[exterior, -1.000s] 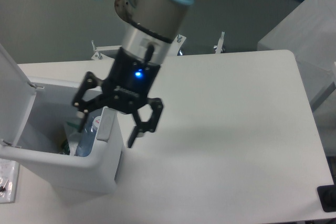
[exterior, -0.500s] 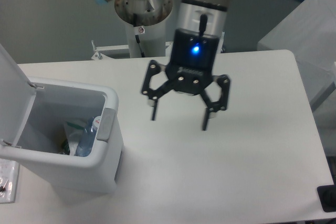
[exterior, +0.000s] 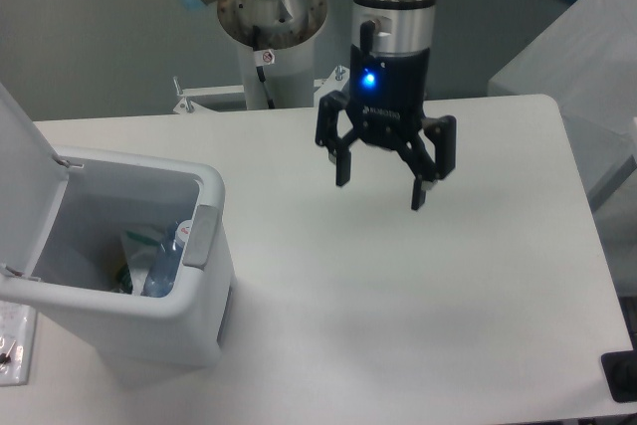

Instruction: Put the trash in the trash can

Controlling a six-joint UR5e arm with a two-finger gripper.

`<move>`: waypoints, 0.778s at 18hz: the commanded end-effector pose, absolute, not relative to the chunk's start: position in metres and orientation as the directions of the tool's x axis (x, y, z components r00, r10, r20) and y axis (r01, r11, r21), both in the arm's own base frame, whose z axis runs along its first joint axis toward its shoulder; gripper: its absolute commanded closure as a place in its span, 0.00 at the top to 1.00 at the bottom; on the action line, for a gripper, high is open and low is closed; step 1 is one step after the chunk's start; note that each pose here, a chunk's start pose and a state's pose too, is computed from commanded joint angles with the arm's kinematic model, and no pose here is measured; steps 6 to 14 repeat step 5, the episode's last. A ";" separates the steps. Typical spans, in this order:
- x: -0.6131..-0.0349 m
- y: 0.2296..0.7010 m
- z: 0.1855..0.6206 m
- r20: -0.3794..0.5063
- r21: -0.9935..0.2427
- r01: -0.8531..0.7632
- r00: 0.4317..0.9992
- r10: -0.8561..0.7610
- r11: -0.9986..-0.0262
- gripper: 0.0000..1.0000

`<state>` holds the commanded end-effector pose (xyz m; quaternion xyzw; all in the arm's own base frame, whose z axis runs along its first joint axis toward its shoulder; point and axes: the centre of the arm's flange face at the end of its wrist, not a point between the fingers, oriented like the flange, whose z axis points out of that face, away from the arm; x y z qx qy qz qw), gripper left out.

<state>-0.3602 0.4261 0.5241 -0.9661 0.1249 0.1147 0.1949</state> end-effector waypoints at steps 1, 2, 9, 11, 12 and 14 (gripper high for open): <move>-0.358 0.423 0.529 -0.262 -0.312 -0.278 0.944 -0.199 -0.908 1.00; -0.358 0.421 0.526 -0.245 -0.274 -0.268 0.948 -0.202 -0.924 1.00; -0.358 0.414 0.519 -0.205 -0.221 -0.247 0.958 -0.203 -0.944 1.00; -0.358 0.414 0.519 -0.205 -0.221 -0.247 0.958 -0.203 -0.944 1.00; -0.358 0.414 0.519 -0.205 -0.221 -0.247 0.958 -0.203 -0.944 1.00; -0.358 0.414 0.519 -0.205 -0.221 -0.247 0.958 -0.203 -0.944 1.00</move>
